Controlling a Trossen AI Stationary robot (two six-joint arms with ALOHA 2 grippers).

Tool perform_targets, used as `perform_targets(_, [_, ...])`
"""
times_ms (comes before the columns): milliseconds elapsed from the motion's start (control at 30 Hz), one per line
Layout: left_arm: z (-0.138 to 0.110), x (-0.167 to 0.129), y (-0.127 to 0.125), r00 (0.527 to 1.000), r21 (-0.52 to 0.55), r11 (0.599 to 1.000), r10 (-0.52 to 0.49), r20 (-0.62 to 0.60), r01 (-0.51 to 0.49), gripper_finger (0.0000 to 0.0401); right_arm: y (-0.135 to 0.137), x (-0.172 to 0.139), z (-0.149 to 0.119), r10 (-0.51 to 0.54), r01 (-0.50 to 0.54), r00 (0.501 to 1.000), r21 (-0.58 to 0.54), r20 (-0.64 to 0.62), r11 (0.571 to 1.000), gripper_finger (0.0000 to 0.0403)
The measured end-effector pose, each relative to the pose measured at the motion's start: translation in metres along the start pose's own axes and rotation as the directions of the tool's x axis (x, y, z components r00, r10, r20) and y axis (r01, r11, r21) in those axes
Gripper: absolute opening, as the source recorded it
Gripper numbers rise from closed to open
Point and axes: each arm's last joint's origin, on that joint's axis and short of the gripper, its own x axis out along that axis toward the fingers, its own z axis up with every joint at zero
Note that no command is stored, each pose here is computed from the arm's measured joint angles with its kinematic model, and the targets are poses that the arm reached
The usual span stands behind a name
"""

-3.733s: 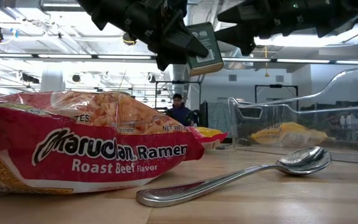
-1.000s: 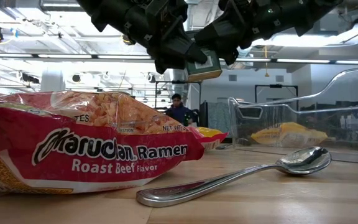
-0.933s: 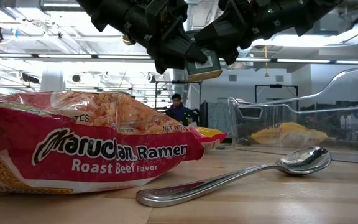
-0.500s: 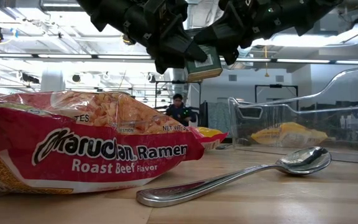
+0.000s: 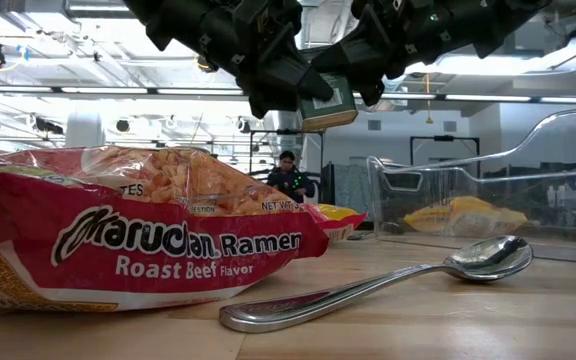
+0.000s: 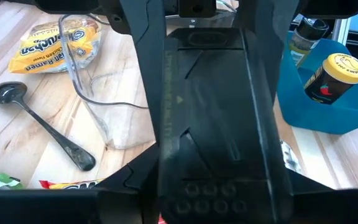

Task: Pick & Place Food Item
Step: Put the black spice can into the blue bin

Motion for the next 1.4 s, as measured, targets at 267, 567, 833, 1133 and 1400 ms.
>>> perform_targets(267, [0.0,0.0,0.0,1.0,0.0,1.0,-0.001,-0.002,0.001,0.0201,0.0,0.0,0.0,0.0,0.0,1.0,-0.007,0.0,1.0,0.0113])
perform_targets(567, [-0.006,-0.004,0.001,0.997,-0.001,1.0,0.005,-0.081,-0.006,0.0254,-0.003,0.0,-0.003,-0.013,0.012,0.999,-0.011,-0.04,1.0,0.0112])
perform_targets(833, [-0.001,-0.014,0.0,0.997,-0.007,1.0,0.005,-0.078,-0.006,0.0251,-0.005,-0.009,-0.003,-0.025,0.025,0.996,-0.008,-0.085,1.0,0.0114])
perform_targets(1133, [-0.001,-0.014,0.003,0.997,-0.012,1.0,0.014,-0.079,-0.015,0.0232,0.009,-0.041,0.006,0.004,-0.008,0.991,-0.028,-0.13,1.0,0.0113])
perform_targets(1400, [0.008,-0.014,0.017,0.999,-0.033,0.999,0.041,-0.003,-0.041,0.0215,0.035,-0.073,0.012,0.095,-0.104,0.987,-0.063,-0.132,0.993,0.0113])
